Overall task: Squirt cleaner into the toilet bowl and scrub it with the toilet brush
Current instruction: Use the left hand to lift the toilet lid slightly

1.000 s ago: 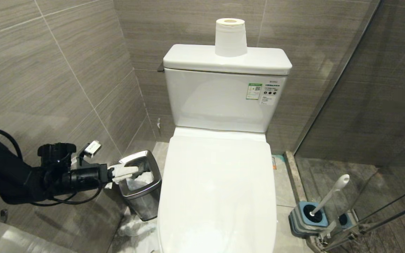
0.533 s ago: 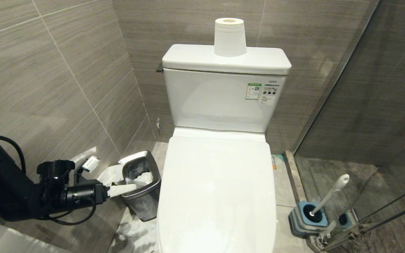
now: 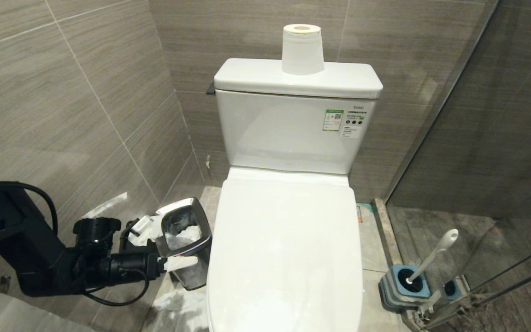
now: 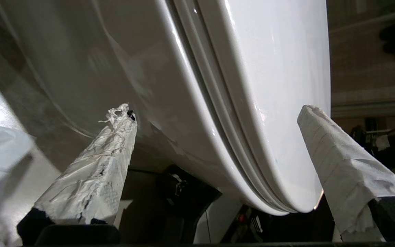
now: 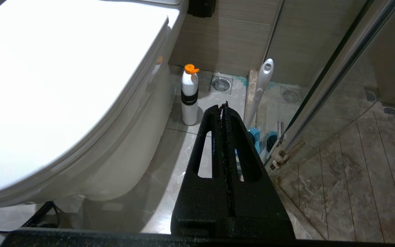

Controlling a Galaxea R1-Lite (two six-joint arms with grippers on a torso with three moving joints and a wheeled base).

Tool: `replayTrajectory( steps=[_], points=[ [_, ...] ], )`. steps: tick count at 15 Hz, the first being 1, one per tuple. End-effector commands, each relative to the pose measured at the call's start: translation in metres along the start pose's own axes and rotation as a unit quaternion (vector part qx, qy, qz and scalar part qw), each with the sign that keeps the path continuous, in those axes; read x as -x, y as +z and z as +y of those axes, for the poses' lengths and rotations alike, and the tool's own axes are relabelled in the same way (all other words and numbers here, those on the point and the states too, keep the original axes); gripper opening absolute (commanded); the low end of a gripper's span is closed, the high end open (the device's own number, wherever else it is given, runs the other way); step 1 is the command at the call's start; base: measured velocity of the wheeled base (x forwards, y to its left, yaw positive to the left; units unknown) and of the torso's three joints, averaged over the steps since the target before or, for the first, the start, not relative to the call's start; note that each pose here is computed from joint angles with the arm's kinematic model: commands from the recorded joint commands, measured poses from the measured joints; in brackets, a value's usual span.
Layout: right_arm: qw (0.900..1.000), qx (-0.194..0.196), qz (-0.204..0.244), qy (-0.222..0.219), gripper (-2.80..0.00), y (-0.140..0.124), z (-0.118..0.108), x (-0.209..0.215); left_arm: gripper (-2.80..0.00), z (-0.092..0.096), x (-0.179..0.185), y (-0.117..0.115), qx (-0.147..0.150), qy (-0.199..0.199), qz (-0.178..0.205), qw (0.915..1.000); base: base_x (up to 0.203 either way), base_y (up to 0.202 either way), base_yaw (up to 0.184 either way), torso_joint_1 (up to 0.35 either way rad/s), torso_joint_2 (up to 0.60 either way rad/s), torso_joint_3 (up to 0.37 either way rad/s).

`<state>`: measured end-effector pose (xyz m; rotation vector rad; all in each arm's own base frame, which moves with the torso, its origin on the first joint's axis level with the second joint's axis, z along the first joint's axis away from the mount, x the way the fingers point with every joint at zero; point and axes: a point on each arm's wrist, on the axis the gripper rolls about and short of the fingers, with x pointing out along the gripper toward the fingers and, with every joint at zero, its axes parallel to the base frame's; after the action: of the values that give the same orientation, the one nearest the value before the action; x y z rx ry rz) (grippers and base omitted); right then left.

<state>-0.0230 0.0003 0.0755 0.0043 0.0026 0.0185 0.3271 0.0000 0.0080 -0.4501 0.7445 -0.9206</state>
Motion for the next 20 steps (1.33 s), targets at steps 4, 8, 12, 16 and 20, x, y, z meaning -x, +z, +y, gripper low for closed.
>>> replayTrajectory(
  steps=[4, 8, 12, 16, 20],
  points=[
    [1.000, 0.000, 0.000, 0.000, -2.80, 0.000, 0.000, 0.000, 0.00, -0.023, -0.004, -0.013, 0.010, -0.035, 0.023, 0.9991, 0.000, 0.000, 0.000, 0.000, 0.00, 0.000],
    [1.000, 0.000, 0.000, 0.000, -2.80, 0.000, 0.000, 0.000, 0.00, -0.026, -0.006, -0.021, 0.014, -0.025, 0.035, 0.9990, 0.000, 0.000, 0.000, 0.000, 0.00, 0.000],
    [1.000, 0.000, 0.001, 0.000, -2.80, 0.000, 0.000, 0.000, 0.00, -0.033, -0.013, -0.023, 0.005, -0.006, 0.046, 0.9989, 0.000, 0.000, 0.000, 0.000, 0.00, 0.000],
    [1.000, 0.000, 0.000, 0.001, -2.80, 0.000, 0.000, 0.000, 0.00, -0.040, -0.021, -0.027, 0.004, 0.007, 0.061, 0.9981, 0.000, 0.000, 0.000, 0.000, 0.00, 0.000],
    [1.000, 0.000, 0.000, 0.001, -2.80, 0.000, 0.000, 0.000, 0.00, -0.047, -0.022, -0.032, 0.006, -0.001, 0.071, 0.9975, 0.000, 0.000, 0.000, 0.000, 0.00, 0.000]
  ],
)
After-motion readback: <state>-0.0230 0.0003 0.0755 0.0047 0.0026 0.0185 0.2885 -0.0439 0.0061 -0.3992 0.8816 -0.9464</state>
